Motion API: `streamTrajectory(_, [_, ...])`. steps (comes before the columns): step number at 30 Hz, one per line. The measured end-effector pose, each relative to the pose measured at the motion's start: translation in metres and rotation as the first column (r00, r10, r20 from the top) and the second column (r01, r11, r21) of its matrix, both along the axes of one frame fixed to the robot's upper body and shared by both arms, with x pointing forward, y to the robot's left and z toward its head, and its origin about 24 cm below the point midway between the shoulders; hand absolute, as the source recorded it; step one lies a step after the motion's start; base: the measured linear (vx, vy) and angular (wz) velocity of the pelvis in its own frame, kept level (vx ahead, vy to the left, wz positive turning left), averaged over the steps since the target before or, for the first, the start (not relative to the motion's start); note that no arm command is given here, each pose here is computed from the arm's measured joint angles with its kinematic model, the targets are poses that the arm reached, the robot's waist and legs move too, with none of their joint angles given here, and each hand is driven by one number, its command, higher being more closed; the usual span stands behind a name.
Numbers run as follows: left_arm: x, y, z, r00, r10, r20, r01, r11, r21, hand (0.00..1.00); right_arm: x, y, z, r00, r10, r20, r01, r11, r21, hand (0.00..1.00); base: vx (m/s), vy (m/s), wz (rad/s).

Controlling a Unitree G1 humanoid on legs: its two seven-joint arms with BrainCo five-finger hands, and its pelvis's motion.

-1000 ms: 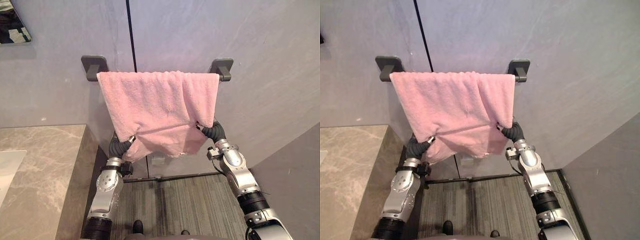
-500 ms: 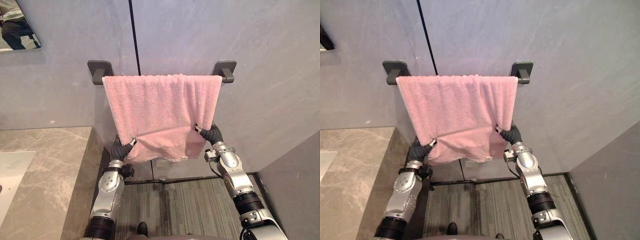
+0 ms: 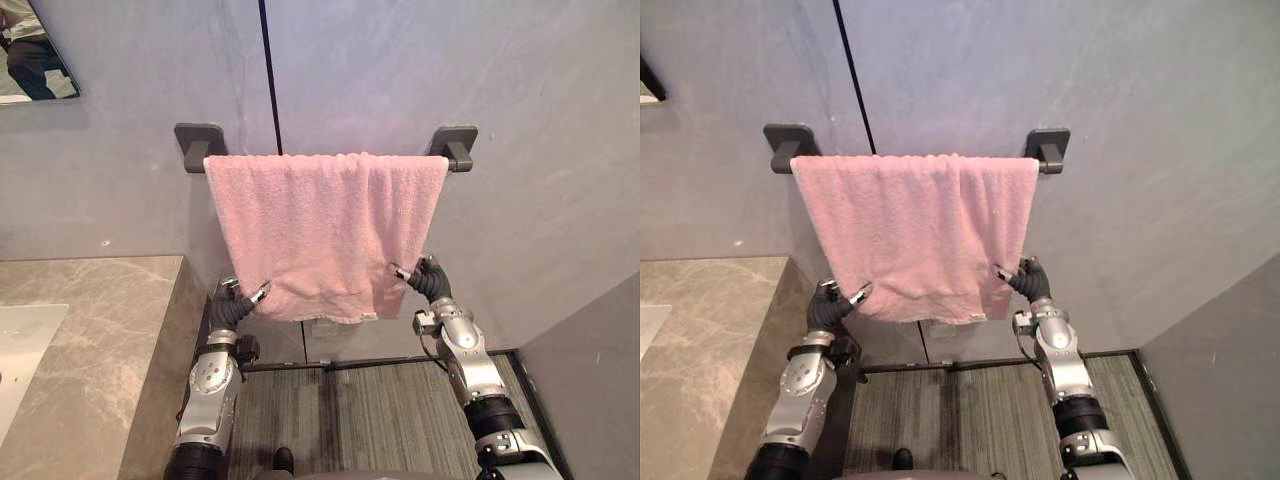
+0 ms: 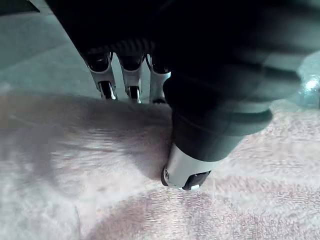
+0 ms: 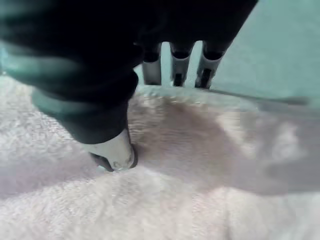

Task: Organize washtable

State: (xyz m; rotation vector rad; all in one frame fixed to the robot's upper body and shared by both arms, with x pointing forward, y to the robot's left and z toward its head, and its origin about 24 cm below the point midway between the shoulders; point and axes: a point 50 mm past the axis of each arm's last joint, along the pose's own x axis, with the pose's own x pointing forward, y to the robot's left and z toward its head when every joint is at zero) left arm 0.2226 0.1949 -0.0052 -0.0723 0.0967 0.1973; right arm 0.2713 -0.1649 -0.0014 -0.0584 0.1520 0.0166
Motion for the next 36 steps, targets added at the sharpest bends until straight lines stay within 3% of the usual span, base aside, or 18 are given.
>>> streamTrajectory(4, [-0.012,-0.003,-0.011,0.999,0.026,-0.047,-0.029,0.997,-0.073,0.00,-0.016,0.002,-0.016,0.998,-0.014,-0.066,0.015,1.000,0.017,0.00,-0.02,-0.007,0.00])
streamTrajectory(13, [-0.023,0.000,-0.018,0.995,0.065,-0.075,-0.073,0.991,-0.112,0.00,-0.032,0.002,-0.031,0.992,-0.042,-0.120,0.041,0.999,-0.013,0.00,-0.01,-0.004,0.00])
streamTrajectory(18, [-0.026,0.007,-0.003,0.991,0.134,-0.013,-0.135,0.983,-0.124,0.00,-0.040,-0.017,-0.031,0.981,-0.147,-0.126,0.145,0.989,-0.024,0.00,0.00,0.000,0.00])
streamTrajectory(21, [-0.031,0.026,0.018,0.966,0.246,0.078,-0.235,0.964,-0.122,0.00,-0.040,-0.045,-0.003,0.959,-0.282,0.005,0.282,0.959,-0.030,0.00,0.00,0.000,0.00])
streamTrajectory(25, [-0.033,0.041,0.055,0.923,0.303,0.238,-0.286,0.953,-0.103,0.00,-0.038,-0.066,0.040,0.906,-0.373,0.201,0.382,0.924,-0.005,0.00,-0.04,-0.002,-0.01])
streamTrajectory(29, [-0.036,0.044,0.098,0.858,0.289,0.425,-0.279,0.956,-0.088,0.00,-0.034,-0.064,0.082,0.858,-0.350,0.375,0.357,0.932,0.053,0.00,-0.04,-0.002,-0.03])
streamTrajectory(31, [-0.036,0.039,0.132,0.779,0.244,0.577,-0.233,0.968,-0.095,0.00,-0.030,-0.057,0.117,0.795,-0.310,0.521,0.286,0.950,0.129,0.00,0.00,0.000,0.00])
streamTrajectory(32, [-0.036,0.039,0.133,0.777,0.242,0.582,-0.231,0.968,-0.095,0.00,-0.030,-0.056,0.118,0.793,-0.306,0.526,0.281,0.951,0.130,0.00,0.00,0.000,0.00])
streamTrajectory(33, [-0.034,0.033,0.148,0.732,0.200,0.651,-0.173,0.979,-0.106,0.00,-0.026,-0.046,0.141,0.748,-0.251,0.614,0.198,0.968,0.155,0.00,0.00,0.000,0.00])
streamTrajectory(36, [-0.026,0.018,0.163,0.696,0.092,0.712,0.001,0.992,-0.129,0.00,-0.017,-0.015,0.177,0.666,-0.077,0.742,-0.045,0.989,0.143,0.00,-0.02,-0.009,-0.04])
